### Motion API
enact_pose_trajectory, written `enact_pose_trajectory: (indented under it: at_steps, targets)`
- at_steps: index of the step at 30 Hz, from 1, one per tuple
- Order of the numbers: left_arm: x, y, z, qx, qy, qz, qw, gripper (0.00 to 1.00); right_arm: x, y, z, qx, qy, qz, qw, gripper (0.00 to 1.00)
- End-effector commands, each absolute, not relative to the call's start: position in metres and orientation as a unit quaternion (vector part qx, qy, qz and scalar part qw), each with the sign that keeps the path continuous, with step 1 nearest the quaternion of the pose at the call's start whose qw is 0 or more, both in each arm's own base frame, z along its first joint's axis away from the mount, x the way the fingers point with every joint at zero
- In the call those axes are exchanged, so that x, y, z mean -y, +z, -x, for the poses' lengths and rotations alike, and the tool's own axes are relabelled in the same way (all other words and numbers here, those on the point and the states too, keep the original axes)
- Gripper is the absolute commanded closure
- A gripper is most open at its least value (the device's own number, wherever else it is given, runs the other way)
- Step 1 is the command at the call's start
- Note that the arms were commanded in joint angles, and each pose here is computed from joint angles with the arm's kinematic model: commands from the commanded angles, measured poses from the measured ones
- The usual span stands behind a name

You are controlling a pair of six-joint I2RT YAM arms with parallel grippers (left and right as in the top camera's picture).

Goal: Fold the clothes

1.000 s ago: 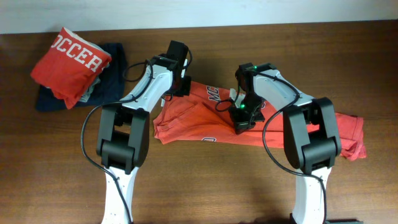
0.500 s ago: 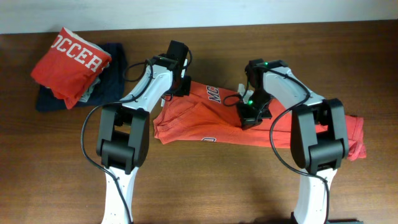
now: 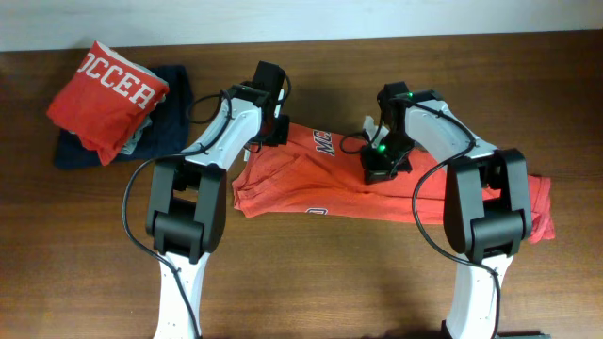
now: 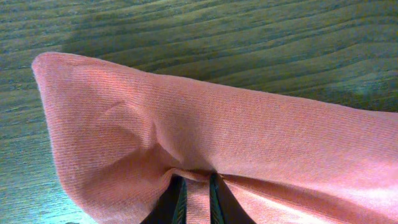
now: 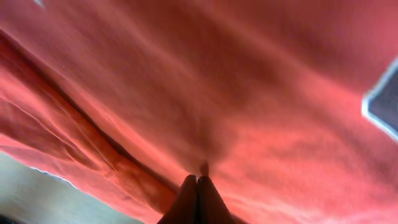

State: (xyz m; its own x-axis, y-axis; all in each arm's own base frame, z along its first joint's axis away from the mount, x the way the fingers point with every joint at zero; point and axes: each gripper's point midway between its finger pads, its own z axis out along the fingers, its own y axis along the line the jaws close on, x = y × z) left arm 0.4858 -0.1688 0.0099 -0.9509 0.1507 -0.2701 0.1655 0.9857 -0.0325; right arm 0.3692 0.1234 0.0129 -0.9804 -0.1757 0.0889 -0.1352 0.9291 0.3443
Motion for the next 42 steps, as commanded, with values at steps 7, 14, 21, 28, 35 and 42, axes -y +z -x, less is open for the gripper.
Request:
enact_pose_trajectory:
  at_steps: [7,14,21,28,35,42]
  targets:
    - [0.163,0.010,-0.492,-0.987,-0.019,-0.081,0.139,0.86,-0.143,0.026,-0.370,0.976,-0.190,-0.100,0.041,0.96]
    - [0.163,0.010,-0.492,-0.987,-0.019,-0.081,0.139,0.86,-0.123,0.007,-0.357,0.985,-0.117,-0.109,0.058,0.96]
    - [0.163,0.010,-0.492,-0.987,-0.019,-0.081,0.139,0.86,-0.124,0.005,-0.338,0.982,-0.124,-0.104,0.094,0.96]
    - [0.163,0.010,-0.492,-0.987,-0.018,-0.081,0.140,0.86,-0.124,0.007,-0.321,0.978,-0.133,-0.097,0.128,0.96]
    - [0.162,0.010,-0.492,-0.987,-0.017,-0.081,0.139,0.86,-0.111,-0.004,-0.314,0.981,-0.099,-0.099,0.135,0.96]
    - [0.159,0.010,-0.493,-0.987,-0.017,-0.078,0.140,0.86,-0.097,-0.004,-0.305,0.983,-0.060,-0.080,0.155,0.96]
